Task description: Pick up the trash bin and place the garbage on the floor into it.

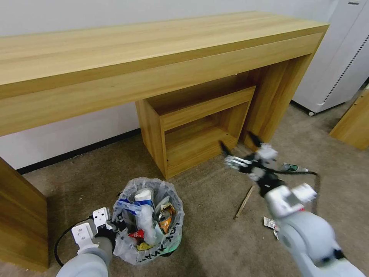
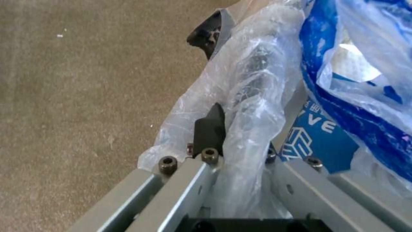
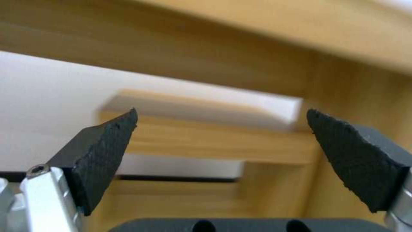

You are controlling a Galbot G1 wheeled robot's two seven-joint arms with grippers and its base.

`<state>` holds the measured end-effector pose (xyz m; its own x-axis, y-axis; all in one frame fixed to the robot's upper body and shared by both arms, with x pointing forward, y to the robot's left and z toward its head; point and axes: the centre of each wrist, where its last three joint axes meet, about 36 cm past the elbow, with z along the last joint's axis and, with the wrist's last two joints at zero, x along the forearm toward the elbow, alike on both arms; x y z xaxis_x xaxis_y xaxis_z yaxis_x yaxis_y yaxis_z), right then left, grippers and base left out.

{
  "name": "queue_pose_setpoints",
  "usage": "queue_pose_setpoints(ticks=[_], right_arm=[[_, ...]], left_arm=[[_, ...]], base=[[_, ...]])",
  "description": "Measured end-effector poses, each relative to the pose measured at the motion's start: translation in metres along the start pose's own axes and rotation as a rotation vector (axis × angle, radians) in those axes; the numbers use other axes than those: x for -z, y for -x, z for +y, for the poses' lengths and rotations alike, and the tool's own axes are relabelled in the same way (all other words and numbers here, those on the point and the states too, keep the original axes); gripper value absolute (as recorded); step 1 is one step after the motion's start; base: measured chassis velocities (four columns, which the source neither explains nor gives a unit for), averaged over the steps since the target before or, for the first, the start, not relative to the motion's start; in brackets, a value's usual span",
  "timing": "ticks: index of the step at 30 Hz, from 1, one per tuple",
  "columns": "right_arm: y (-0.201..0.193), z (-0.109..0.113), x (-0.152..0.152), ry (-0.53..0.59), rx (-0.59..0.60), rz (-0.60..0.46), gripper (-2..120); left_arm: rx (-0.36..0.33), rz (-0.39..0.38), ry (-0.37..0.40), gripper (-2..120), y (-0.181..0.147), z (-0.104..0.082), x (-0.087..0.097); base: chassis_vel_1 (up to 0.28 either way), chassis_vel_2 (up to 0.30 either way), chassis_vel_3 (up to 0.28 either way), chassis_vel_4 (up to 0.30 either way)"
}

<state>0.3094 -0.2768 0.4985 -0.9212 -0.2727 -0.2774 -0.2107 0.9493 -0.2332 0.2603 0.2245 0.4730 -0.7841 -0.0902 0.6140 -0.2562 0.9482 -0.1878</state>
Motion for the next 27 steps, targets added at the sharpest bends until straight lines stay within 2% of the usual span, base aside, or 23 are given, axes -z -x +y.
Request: queue_pose_setpoints(ticks=[1, 4, 8, 12, 27], right_arm=[[0.000, 0.000, 0.000, 0.000, 0.000, 0.000, 100], [-0.020, -0.010, -0.002, -0.092, -0.105, -0.035, 100], [-0.031, -0.009, -0.003, -0.084, -0.172, -0.027, 100], [-0.053, -0.012, -0.012, -0.121, -0.290, 0.002, 100], [-0.075, 0.001, -0.023, -0.090, -0.379, 0.048, 100]], left_arm=[[0.000, 0.000, 0.000, 0, 0.000, 0.000, 0.000], [-0.009, -0.004, 0.020, 0, -0.002, -0.001, -0.004], [-0.015, -0.011, 0.028, 0, -0.004, -0.001, -0.004], [-0.020, -0.025, 0.052, 0, -0.007, 0.000, -0.006], [-0.011, -0.027, 0.087, 0, -0.018, 0.004, -0.018]], base=[[0.000, 0.000, 0.000, 0.000], [0.000, 0.000, 0.000, 0.000], [0.000, 0.000, 0.000, 0.000], [0.000, 0.000, 0.000, 0.000], [0.000, 0.000, 0.000, 0.000]])
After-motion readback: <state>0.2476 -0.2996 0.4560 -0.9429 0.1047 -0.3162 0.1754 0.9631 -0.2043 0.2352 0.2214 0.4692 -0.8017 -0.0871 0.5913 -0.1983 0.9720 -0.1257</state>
